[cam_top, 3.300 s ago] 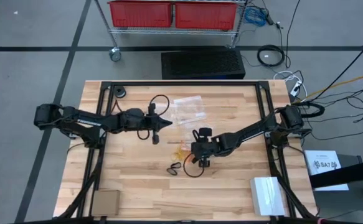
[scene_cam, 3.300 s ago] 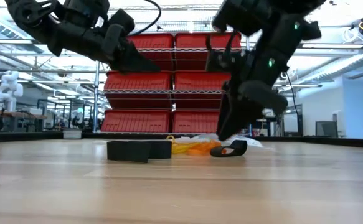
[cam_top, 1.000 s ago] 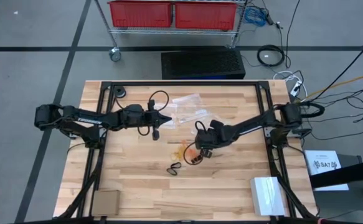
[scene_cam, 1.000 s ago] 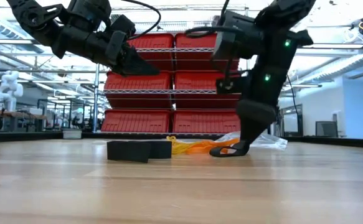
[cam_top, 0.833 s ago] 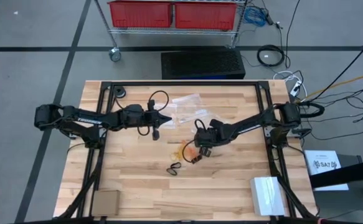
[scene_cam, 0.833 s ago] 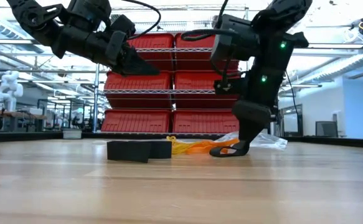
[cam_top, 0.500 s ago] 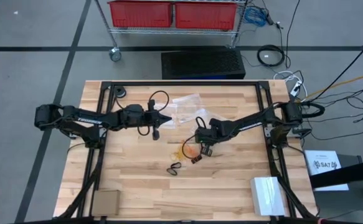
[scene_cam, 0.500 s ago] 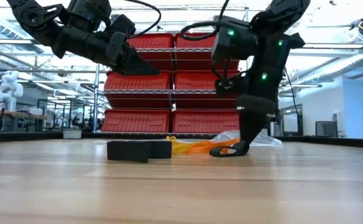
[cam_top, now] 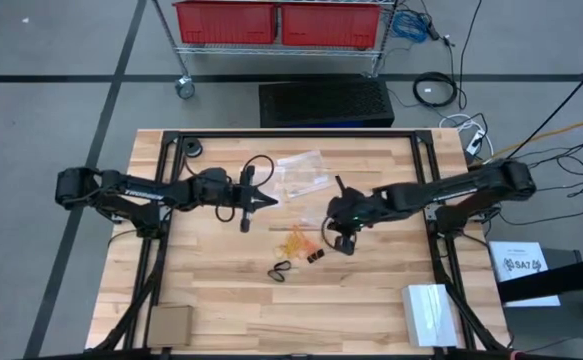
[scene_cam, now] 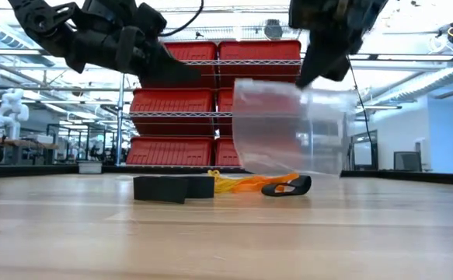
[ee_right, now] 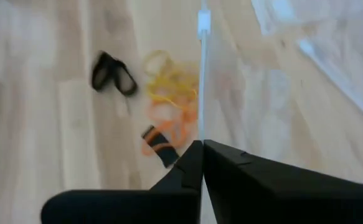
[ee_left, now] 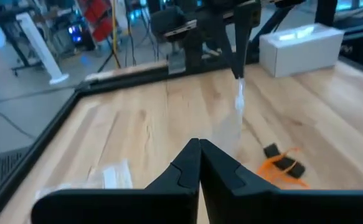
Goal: Sort rubber bands
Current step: Open the right transparent zip lock bag
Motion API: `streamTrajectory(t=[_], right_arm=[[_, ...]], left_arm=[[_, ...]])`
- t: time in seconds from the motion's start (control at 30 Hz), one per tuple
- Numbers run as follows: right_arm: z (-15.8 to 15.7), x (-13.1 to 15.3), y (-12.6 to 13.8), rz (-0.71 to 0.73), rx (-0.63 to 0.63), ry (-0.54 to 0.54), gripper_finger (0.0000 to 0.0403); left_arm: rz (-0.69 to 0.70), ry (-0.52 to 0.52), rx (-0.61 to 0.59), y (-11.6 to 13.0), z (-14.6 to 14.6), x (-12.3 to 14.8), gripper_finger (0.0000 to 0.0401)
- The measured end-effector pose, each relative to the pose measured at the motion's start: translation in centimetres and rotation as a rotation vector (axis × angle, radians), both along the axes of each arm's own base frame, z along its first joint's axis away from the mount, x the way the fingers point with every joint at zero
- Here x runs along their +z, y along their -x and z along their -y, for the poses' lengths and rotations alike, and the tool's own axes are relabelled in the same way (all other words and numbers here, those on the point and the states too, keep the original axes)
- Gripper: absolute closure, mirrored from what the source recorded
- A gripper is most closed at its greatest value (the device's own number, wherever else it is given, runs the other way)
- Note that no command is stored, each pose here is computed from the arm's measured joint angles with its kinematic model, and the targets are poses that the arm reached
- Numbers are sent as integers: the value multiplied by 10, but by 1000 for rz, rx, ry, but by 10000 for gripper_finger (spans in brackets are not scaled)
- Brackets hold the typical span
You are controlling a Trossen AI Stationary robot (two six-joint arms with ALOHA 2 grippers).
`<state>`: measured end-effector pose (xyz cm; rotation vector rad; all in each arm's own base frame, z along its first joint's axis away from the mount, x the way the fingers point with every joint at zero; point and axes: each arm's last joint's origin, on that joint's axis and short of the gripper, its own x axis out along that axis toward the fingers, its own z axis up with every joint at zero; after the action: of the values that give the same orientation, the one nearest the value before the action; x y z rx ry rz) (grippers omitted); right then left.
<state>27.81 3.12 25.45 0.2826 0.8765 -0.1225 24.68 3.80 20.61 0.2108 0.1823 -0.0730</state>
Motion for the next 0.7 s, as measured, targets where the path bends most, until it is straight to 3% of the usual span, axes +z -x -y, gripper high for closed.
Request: streamTrajectory(t=[0.23,0.43,0.7], right_arm=[[-6,17,1,132,51,5,403],[-6,17,0,136,60,-1,403],[-7,17,0,139,65,2,403]], left_arm=[[47,14,-120,-10,13,5,321],[14,90,-140,-26,17,3,257],[19,153,-165,-38,18,10,244]])
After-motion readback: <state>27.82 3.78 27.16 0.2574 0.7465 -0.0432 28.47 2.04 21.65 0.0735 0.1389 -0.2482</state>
